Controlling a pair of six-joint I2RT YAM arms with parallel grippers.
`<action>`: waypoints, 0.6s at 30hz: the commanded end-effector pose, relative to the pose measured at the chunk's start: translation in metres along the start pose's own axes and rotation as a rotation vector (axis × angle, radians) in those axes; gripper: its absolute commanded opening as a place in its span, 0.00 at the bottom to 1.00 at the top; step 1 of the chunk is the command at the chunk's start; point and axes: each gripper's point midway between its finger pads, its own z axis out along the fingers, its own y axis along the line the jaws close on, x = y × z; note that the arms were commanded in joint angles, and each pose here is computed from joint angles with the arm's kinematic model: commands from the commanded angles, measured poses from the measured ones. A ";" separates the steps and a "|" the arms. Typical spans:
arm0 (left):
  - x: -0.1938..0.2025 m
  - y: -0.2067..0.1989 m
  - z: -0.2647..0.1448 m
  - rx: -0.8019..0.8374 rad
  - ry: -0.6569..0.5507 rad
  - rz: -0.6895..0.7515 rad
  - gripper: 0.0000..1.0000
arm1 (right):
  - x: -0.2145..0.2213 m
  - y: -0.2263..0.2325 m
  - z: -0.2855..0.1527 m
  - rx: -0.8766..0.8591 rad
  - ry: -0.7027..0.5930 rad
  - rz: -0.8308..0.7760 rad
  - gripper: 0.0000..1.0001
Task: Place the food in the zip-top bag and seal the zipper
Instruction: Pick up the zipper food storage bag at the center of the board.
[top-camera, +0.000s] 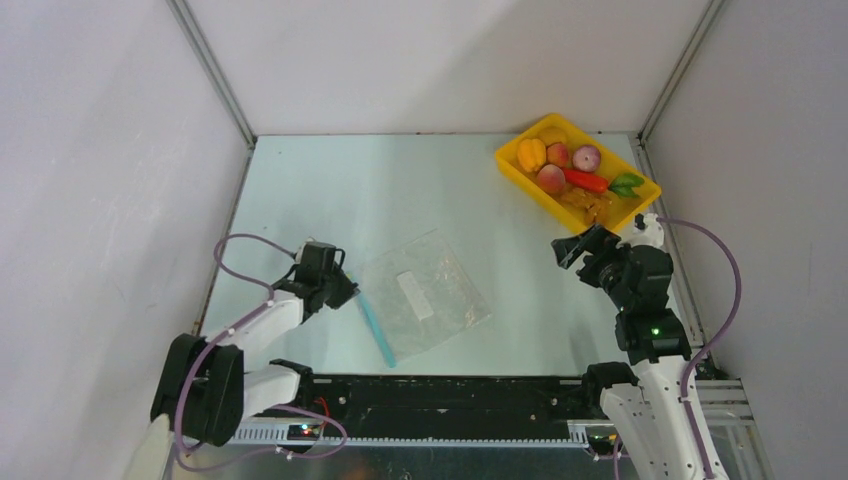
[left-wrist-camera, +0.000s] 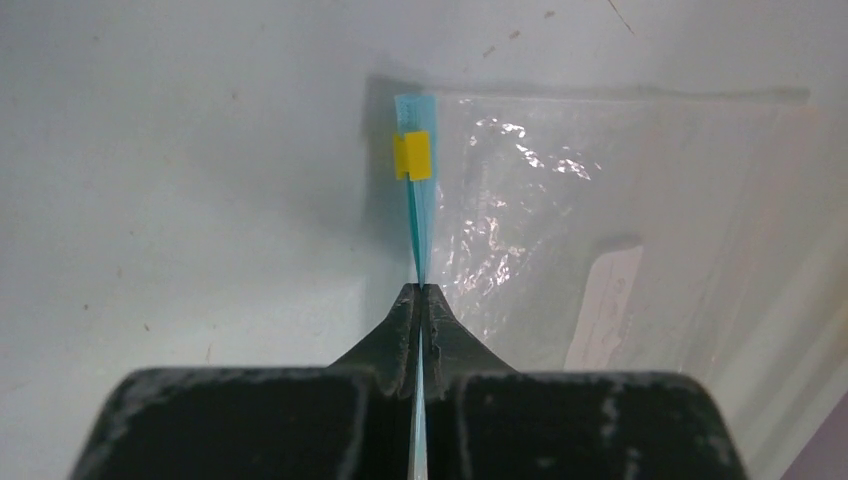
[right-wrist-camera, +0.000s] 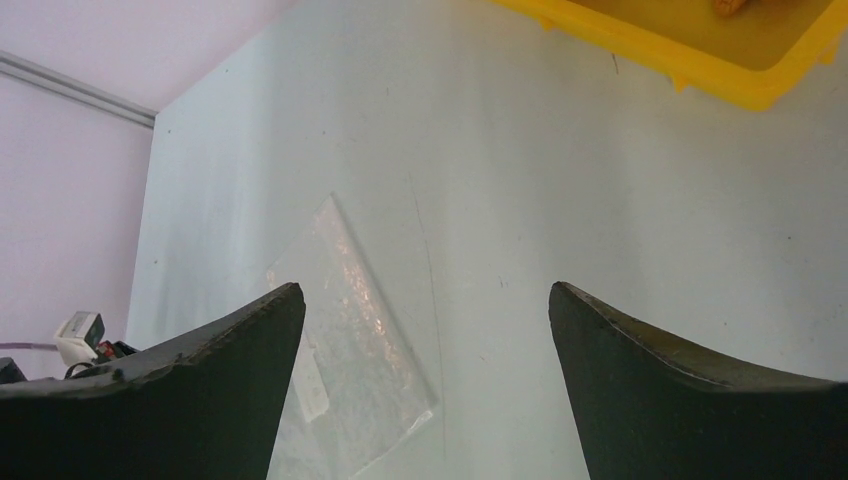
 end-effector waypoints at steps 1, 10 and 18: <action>-0.008 -0.011 -0.020 0.003 -0.059 0.012 0.00 | 0.008 0.012 0.001 -0.056 0.040 -0.042 0.95; 0.008 -0.024 -0.059 -0.087 -0.009 -0.072 0.00 | 0.109 0.095 0.008 -0.319 0.290 -0.339 0.91; 0.014 -0.054 -0.078 -0.057 -0.003 -0.104 0.00 | 0.195 0.211 -0.004 -0.656 0.351 -0.447 0.89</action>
